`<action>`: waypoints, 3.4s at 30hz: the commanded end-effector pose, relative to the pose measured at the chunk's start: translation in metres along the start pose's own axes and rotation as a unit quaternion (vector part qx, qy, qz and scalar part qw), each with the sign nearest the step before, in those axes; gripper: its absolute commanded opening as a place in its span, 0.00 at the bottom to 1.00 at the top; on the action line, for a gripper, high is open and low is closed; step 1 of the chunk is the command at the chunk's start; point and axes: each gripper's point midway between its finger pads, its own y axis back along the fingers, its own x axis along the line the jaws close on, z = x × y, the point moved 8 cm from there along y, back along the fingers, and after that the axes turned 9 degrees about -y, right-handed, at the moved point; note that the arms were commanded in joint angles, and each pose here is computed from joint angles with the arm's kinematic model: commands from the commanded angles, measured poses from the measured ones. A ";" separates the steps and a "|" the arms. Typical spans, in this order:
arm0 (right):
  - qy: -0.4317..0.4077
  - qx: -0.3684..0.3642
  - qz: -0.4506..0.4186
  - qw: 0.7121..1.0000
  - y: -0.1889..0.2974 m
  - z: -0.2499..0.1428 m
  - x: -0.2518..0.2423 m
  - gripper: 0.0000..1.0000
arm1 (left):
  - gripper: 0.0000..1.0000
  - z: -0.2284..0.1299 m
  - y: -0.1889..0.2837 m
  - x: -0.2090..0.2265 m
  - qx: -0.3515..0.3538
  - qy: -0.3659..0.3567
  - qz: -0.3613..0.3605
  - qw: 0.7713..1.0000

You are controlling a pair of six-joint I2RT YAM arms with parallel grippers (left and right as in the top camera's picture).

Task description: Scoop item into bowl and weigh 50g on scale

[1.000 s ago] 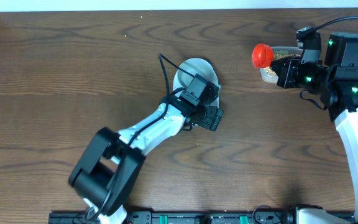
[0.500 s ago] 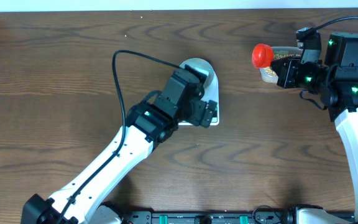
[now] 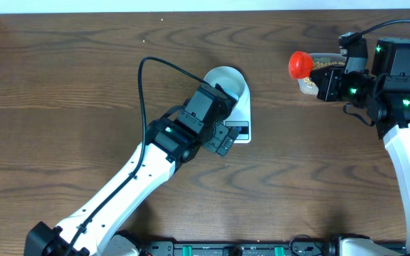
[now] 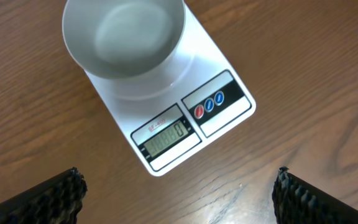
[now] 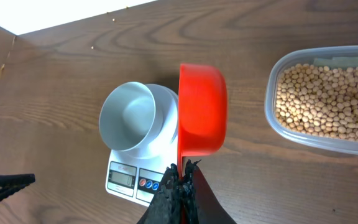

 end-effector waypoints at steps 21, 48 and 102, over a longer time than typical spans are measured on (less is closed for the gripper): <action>0.012 -0.010 -0.005 1.000 0.006 0.004 0.002 0.01 | 0.98 -0.013 0.000 0.028 0.027 0.071 0.031 0.997; 0.008 -0.003 -0.011 1.000 0.006 0.002 0.001 0.01 | 0.98 -0.013 0.000 0.028 0.026 0.071 0.031 0.997; 0.040 0.033 -0.129 0.990 0.026 0.060 -0.032 0.01 | 0.98 -0.012 0.000 0.025 0.024 0.069 0.019 0.997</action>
